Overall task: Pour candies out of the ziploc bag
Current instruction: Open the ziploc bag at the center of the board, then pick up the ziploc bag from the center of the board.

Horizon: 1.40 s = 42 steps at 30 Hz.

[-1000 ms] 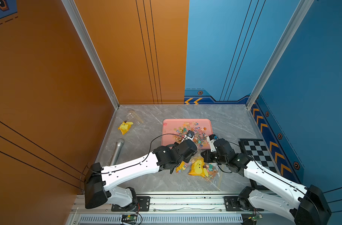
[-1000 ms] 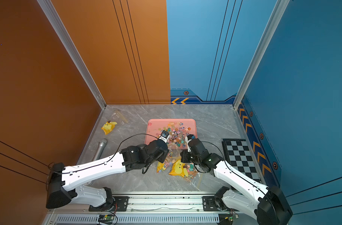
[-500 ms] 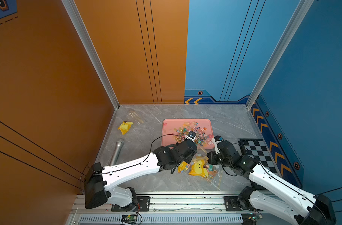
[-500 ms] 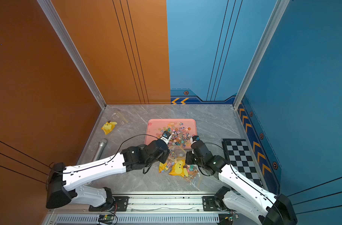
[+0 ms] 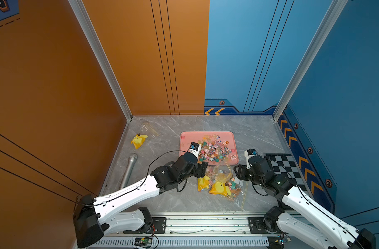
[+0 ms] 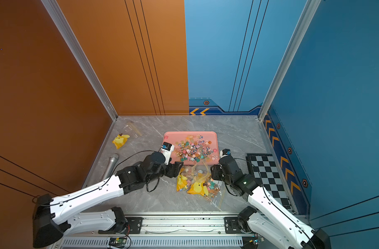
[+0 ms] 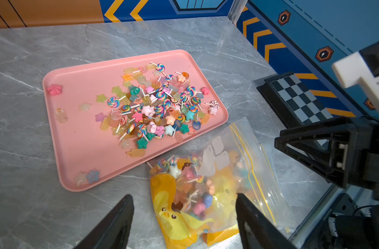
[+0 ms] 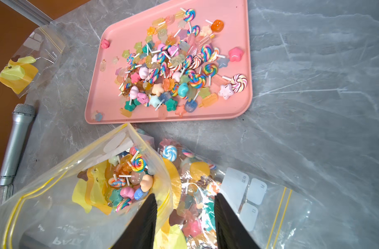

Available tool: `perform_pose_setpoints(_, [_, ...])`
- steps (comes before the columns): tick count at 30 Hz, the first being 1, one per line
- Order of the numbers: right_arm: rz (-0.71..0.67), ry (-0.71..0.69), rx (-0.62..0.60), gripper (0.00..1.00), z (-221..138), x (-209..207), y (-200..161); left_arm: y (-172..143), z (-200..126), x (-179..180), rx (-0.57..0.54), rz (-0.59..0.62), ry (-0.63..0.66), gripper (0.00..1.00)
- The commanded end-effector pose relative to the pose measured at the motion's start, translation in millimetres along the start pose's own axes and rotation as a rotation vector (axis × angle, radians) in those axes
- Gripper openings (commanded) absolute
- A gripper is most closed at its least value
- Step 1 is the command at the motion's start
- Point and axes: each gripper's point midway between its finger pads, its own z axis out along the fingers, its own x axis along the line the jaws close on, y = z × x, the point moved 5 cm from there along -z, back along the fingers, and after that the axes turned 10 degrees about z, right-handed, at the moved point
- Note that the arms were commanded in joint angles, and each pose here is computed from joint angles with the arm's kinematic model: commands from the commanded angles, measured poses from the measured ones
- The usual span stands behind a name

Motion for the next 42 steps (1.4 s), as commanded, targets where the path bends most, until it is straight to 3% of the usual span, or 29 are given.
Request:
perform_pose_setpoints(1, [-0.011, -0.009, 0.001, 0.46, -9, 3, 5, 4, -6, 3, -0.039, -0.064, -0.052, 0.8])
perform_pose_setpoints(6, [-0.049, 0.142, 0.027, 0.53, -25, 34, 8, -16, 10, 18, 0.079, -0.122, -0.037, 0.83])
perform_pose_setpoints(9, [-0.049, 0.318, 0.062, 0.6, -38, 59, 8, -34, 21, 27, 0.133, -0.177, -0.016, 0.83])
perform_pose_setpoints(14, [-0.008, 0.483, 0.158, 0.65, -39, 86, 2, -54, 33, 40, 0.12, -0.3, -0.045, 0.84])
perform_pose_setpoints(28, [-0.022, 0.43, 0.233, 0.62, 7, 112, -18, -98, 52, 47, 0.213, -0.375, -0.055, 0.85])
perform_pose_setpoints(32, [-0.007, 0.393, 0.202, 0.5, 13, 110, -14, -107, 58, 47, 0.229, -0.391, -0.061, 0.84])
perform_pose_setpoints(38, [0.013, 0.35, 0.155, 0.17, 14, 104, -7, -116, 68, 44, 0.253, -0.402, -0.083, 0.82])
perform_pose_setpoints(42, [0.008, 0.307, 0.131, 0.07, 10, 94, -4, -119, 72, 43, 0.264, -0.404, -0.093, 0.81])
